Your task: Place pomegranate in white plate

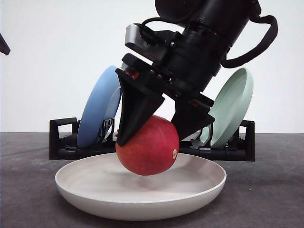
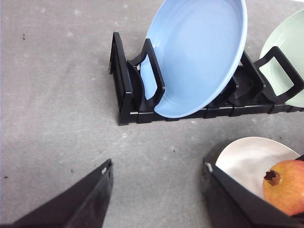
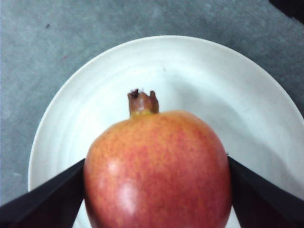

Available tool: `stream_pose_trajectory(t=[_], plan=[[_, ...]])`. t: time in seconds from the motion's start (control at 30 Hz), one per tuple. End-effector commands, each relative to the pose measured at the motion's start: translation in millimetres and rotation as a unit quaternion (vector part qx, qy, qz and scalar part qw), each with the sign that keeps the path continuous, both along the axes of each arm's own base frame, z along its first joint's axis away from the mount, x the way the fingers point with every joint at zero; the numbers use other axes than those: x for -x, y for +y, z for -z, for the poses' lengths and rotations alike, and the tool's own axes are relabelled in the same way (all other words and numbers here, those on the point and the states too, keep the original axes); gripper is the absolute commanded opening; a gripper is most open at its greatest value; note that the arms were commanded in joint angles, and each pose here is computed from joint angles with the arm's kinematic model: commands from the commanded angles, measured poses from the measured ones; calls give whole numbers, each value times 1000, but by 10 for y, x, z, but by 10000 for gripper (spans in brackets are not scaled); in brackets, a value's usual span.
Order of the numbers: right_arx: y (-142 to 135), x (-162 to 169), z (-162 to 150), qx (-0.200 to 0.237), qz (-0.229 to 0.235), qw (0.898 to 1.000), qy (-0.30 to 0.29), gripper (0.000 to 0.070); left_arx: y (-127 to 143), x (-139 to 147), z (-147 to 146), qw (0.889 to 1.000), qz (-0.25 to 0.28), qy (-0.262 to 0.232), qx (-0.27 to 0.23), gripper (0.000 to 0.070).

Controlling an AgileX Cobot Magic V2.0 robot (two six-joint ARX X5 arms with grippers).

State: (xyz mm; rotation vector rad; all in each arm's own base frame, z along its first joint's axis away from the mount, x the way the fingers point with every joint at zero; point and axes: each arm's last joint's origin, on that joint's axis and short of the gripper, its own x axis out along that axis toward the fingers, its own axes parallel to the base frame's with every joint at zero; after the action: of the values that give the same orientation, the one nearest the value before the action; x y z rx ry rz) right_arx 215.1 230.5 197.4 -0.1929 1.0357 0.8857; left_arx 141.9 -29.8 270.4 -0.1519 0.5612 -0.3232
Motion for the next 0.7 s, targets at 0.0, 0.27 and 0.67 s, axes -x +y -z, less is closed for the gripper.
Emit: stream_pose_trajectory(t=[0.0, 0.27, 0.67], plan=[[66, -11, 38, 1, -6, 1000, 2, 451, -5, -11, -17, 1000, 1, -3, 1, 351], [87, -10, 98, 9, -5, 1000, 12, 463, -5, -11, -16, 1000, 1, -3, 1, 351], [86, -33, -100, -27, -12, 1000, 4, 622, -5, -11, -16, 1000, 1, -3, 1, 352]])
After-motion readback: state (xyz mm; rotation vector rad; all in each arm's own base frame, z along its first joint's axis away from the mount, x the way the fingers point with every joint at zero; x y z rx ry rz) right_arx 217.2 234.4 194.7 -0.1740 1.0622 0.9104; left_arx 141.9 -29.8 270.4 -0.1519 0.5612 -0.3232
